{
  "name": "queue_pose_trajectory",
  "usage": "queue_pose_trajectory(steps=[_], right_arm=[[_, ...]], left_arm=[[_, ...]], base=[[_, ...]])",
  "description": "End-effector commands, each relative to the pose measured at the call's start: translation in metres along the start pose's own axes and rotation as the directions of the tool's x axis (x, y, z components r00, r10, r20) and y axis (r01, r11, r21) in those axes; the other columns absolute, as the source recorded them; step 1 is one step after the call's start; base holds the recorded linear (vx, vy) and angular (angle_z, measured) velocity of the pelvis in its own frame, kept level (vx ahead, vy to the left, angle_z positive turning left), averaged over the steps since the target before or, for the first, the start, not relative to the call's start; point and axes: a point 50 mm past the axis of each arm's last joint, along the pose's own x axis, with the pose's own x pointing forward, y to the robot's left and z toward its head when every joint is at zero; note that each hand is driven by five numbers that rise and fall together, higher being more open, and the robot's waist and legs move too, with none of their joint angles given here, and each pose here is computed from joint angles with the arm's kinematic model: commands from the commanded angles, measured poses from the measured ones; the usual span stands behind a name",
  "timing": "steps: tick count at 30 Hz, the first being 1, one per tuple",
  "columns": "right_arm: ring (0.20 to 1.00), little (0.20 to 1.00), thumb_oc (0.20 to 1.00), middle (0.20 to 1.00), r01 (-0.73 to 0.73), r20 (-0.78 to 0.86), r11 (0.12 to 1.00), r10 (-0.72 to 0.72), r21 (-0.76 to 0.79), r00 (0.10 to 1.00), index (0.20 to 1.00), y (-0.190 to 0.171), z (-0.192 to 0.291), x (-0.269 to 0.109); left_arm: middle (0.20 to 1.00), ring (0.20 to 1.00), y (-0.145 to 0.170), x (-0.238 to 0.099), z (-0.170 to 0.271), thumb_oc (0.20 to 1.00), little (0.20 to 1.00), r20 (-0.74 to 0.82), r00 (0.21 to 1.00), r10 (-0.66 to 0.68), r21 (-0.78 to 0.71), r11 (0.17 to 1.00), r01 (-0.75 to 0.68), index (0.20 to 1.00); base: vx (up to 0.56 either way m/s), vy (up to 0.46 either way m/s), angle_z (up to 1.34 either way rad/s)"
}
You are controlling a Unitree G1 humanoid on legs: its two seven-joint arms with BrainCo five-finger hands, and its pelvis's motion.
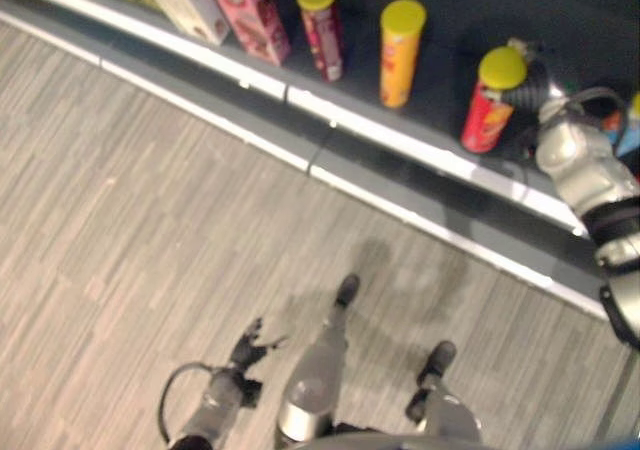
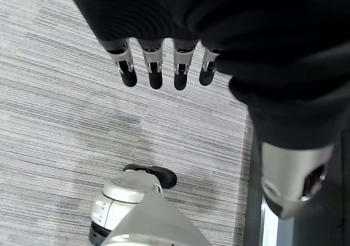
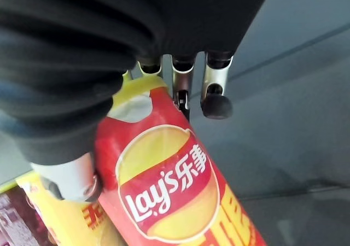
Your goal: Put the goods on the table back onto the shelves and tidy them up.
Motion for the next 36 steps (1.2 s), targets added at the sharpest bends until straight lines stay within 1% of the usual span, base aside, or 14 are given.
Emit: queue_pose_trajectory(steps=[1, 3, 7, 12, 18, 19, 22, 25, 26, 31, 36], right_arm=[[0.200, 0.200, 0.200, 0.200, 0.144, 0.077, 0.990, -0.144, 0.005, 0.987, 0.200, -0.031, 0.017, 0.013], [0.200, 0.200, 0.200, 0.200, 0.167, 0.055, 0.986, -0.166, -0.021, 0.985, 0.200, -0.039, 0.012, 0.017], [0.200, 0.200, 0.200, 0.200, 0.184, 0.020, 0.982, -0.183, -0.050, 0.983, 0.200, -0.045, 0.004, 0.019], [0.200, 0.200, 0.200, 0.200, 0.204, 0.006, 0.975, -0.205, -0.082, 0.979, 0.200, -0.054, -0.001, 0.021], [0.200, 0.200, 0.200, 0.200, 0.231, 0.020, 0.968, -0.230, -0.098, 0.973, 0.200, -0.061, 0.000, 0.021], [0.200, 0.200, 0.200, 0.200, 0.231, 0.056, 0.967, -0.226, -0.109, 0.973, 0.200, -0.063, 0.008, 0.023], [0.200, 0.200, 0.200, 0.200, 0.219, 0.085, 0.968, -0.210, -0.121, 0.974, 0.200, -0.063, 0.015, 0.025], [0.200, 0.200, 0.200, 0.200, 0.184, 0.121, 0.970, -0.166, -0.159, 0.979, 0.200, -0.060, 0.028, 0.033], [0.200, 0.200, 0.200, 0.200, 0.159, 0.134, 0.970, -0.136, -0.184, 0.982, 0.200, -0.057, 0.033, 0.035], [0.200, 0.200, 0.200, 0.200, 0.116, 0.144, 0.957, -0.080, -0.266, 0.986, 0.200, -0.052, 0.036, 0.038], [0.200, 0.200, 0.200, 0.200, 0.119, 0.159, 0.943, -0.072, -0.312, 0.985, 0.200, -0.055, 0.041, 0.040]], left_arm=[[1.000, 1.000, 0.018, -0.002, -0.003, 1.000, 1.000, 0.005, 0.999, 0.050, 0.035, 0.998, -0.050, 1.000], [1.000, 1.000, 0.017, -0.001, 0.000, 1.000, 1.000, 0.018, 0.999, 0.049, 0.036, 0.998, -0.050, 1.000], [1.000, 1.000, 0.014, 0.000, 0.007, 1.000, 1.000, 0.046, 0.998, 0.046, 0.032, 0.998, -0.047, 1.000], [1.000, 1.000, 0.012, 0.002, 0.015, 1.000, 1.000, 0.080, 0.996, 0.039, 0.027, 0.999, -0.041, 1.000], [1.000, 1.000, 0.011, 0.003, 0.017, 1.000, 1.000, 0.083, 0.995, 0.053, 0.014, 0.998, -0.055, 1.000], [1.000, 1.000, 0.010, 0.005, 0.016, 1.000, 1.000, 0.074, 0.996, 0.052, 0.016, 0.998, -0.053, 1.000], [1.000, 1.000, 0.009, 0.005, 0.017, 1.000, 1.000, 0.070, 0.996, 0.048, 0.018, 0.999, -0.050, 1.000], [1.000, 1.000, -0.001, 0.005, 0.016, 1.000, 1.000, 0.069, 0.998, 0.011, 0.006, 1.000, -0.012, 1.000], [1.000, 1.000, -0.010, 0.004, 0.016, 1.000, 1.000, 0.072, 0.997, -0.021, 0.008, 1.000, 0.021, 1.000], [1.000, 1.000, -0.025, 0.003, 0.013, 1.000, 1.000, 0.057, 0.995, -0.081, 0.015, 0.997, 0.080, 1.000], [1.000, 1.000, -0.031, 0.006, 0.018, 1.000, 1.000, 0.071, 0.993, -0.098, 0.023, 0.995, 0.097, 1.000]], base=[[-0.03, 0.016, 0.14], [-0.03, 0.010, 0.07], [-0.01, 0.002, 0.01], [-0.01, 0.011, -0.02], [0.00, 0.003, 0.01], [0.00, 0.007, -0.03], [0.00, 0.009, -0.06], [-0.01, 0.026, -0.21], [-0.02, 0.060, -0.21], [-0.01, 0.034, -0.09], [0.00, 0.000, 0.00]])
